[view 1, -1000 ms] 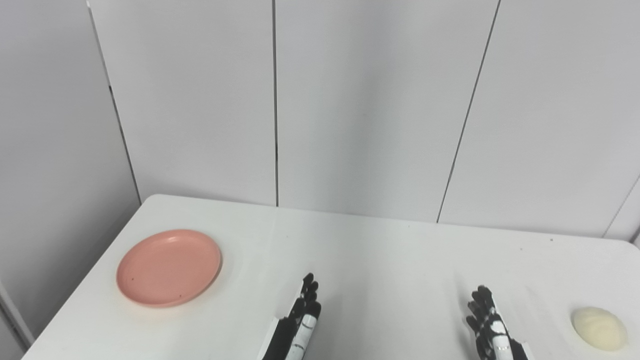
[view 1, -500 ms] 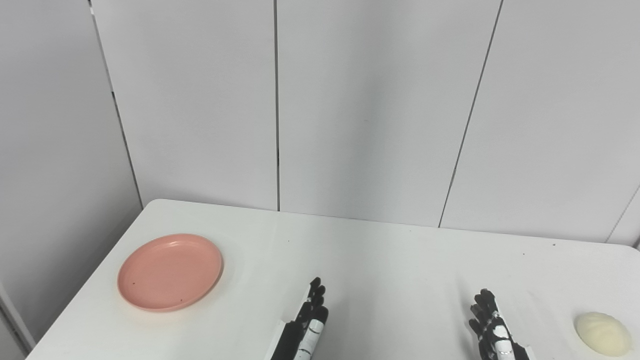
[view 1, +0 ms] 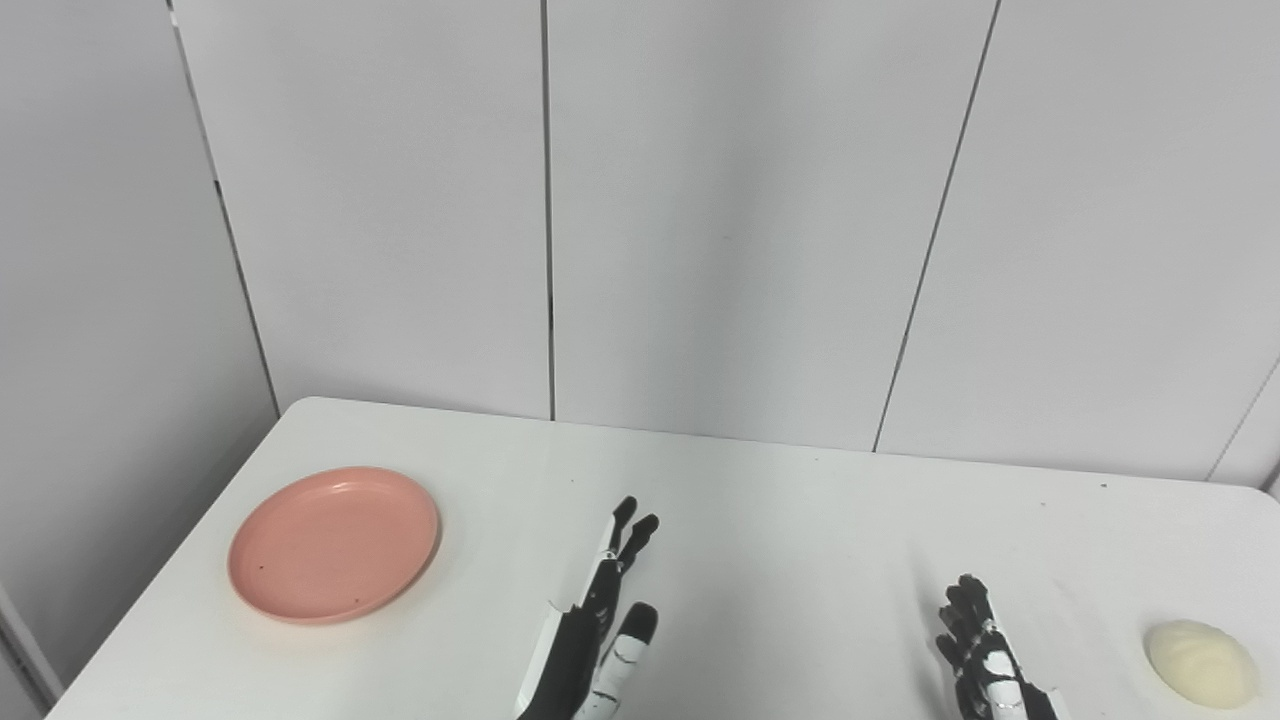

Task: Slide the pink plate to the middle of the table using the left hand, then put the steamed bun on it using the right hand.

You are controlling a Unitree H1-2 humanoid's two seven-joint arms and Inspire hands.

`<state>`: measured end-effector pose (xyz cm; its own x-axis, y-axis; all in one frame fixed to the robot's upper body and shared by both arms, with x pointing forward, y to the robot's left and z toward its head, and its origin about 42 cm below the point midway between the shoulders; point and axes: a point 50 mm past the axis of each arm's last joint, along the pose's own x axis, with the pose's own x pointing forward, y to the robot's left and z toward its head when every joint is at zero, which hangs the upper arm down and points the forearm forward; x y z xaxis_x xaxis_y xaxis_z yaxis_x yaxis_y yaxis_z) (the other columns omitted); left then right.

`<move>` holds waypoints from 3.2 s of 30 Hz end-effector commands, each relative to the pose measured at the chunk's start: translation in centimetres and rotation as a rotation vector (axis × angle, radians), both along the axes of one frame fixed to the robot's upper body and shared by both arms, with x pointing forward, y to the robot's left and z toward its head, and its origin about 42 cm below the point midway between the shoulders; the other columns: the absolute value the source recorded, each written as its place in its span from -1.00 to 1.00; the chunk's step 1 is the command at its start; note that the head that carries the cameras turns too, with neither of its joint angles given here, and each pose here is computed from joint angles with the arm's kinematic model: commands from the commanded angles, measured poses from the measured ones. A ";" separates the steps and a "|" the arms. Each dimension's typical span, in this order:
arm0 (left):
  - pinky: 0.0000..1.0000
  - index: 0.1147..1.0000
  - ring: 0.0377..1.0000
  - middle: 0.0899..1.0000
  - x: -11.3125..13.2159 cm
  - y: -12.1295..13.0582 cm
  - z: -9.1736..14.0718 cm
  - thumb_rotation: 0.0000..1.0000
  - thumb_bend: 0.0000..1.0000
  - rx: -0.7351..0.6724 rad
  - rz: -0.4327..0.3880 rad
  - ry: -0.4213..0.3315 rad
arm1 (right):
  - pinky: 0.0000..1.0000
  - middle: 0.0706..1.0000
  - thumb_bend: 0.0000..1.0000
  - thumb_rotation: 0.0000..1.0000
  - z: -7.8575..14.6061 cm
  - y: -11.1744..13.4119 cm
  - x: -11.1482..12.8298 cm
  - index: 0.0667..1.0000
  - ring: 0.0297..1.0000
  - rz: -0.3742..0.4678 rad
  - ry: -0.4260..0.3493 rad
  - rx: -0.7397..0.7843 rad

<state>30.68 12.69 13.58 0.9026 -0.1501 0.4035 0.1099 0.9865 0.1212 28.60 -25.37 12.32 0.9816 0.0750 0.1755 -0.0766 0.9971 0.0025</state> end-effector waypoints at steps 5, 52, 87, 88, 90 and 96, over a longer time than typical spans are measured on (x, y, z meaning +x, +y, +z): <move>0.86 0.71 0.74 0.66 2.9 1.9 5.1 1.00 0.76 -0.050 0.038 -0.139 | 1.00 1.00 0.56 1.00 -2.6 -0.5 -2.0 1.00 1.00 -0.018 0.074 0.030; 0.89 0.71 0.68 0.65 13.9 28.0 10.9 1.00 0.99 -0.032 0.429 -0.020 | 1.00 0.87 0.58 0.96 -2.5 -0.7 -2.5 0.94 0.94 -0.036 0.071 0.053; 0.81 0.81 0.68 0.62 14.5 30.9 2.4 0.99 0.95 -0.152 0.527 0.228 | 1.00 0.83 0.37 0.95 -2.4 -1.0 -2.4 0.96 0.88 -0.038 0.069 0.044; 0.80 0.80 0.68 0.62 14.5 30.7 2.4 0.99 0.96 -0.153 0.522 0.229 | 1.00 0.83 0.36 0.95 -2.4 -1.1 -2.4 0.96 0.88 -0.038 0.070 0.043; 0.71 0.79 0.65 0.61 14.5 30.4 2.2 0.95 1.00 -0.160 0.513 0.230 | 1.00 0.83 0.34 0.95 -2.4 -1.1 -2.4 0.96 0.87 -0.038 0.072 0.041; 0.64 0.79 0.63 0.60 14.3 29.5 2.1 0.91 1.00 -0.181 0.477 0.234 | 0.98 0.82 0.31 0.94 -2.4 -1.0 -2.4 0.96 0.87 -0.036 0.072 0.037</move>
